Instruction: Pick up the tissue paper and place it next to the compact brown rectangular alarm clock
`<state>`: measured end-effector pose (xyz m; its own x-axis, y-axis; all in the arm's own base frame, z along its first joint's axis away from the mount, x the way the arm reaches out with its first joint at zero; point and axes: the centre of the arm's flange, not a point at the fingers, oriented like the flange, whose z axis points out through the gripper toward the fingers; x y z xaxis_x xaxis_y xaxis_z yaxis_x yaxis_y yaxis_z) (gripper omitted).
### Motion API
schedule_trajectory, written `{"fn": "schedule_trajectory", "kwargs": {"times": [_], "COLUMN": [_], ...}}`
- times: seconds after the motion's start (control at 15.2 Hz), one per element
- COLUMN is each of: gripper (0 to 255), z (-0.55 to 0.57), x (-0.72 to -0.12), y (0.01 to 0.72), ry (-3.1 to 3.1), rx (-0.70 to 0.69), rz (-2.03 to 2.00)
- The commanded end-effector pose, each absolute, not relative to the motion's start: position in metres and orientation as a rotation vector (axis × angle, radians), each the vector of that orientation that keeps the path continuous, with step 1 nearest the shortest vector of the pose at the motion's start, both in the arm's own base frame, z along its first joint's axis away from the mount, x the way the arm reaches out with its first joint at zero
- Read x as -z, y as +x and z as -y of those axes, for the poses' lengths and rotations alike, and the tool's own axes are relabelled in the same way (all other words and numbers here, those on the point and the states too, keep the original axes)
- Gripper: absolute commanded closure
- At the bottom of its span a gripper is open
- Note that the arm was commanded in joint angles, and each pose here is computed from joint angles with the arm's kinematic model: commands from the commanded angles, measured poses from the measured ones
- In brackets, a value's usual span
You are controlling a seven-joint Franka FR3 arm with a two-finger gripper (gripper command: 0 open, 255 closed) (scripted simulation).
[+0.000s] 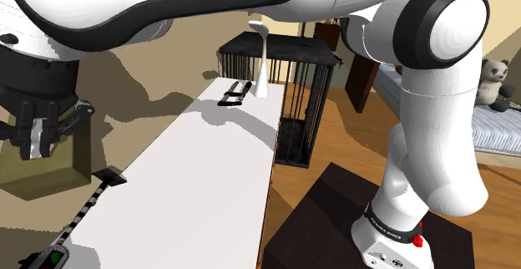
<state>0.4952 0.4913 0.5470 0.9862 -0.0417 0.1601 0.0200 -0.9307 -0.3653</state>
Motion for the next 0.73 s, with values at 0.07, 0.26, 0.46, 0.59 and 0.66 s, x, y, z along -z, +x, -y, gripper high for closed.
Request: {"fn": "schedule_trajectory", "kwargs": {"times": [0.07,0.26,0.46,0.59,0.66], "gripper": [255,255,255,255,255], "z": [-0.485,-0.485,-0.485,-0.485,-0.485], "x": [-0.528,-0.512,-0.496,-0.485,-0.480], "y": [0.502,0.502,0.502,0.502,0.502], "ry": [-2.763,-2.763,-2.763,-2.763,-2.763], "rx": [0.241,0.241,0.241,0.241,0.241], "rz": [-0.035,-0.035,-0.035,-0.035,-0.035]}}
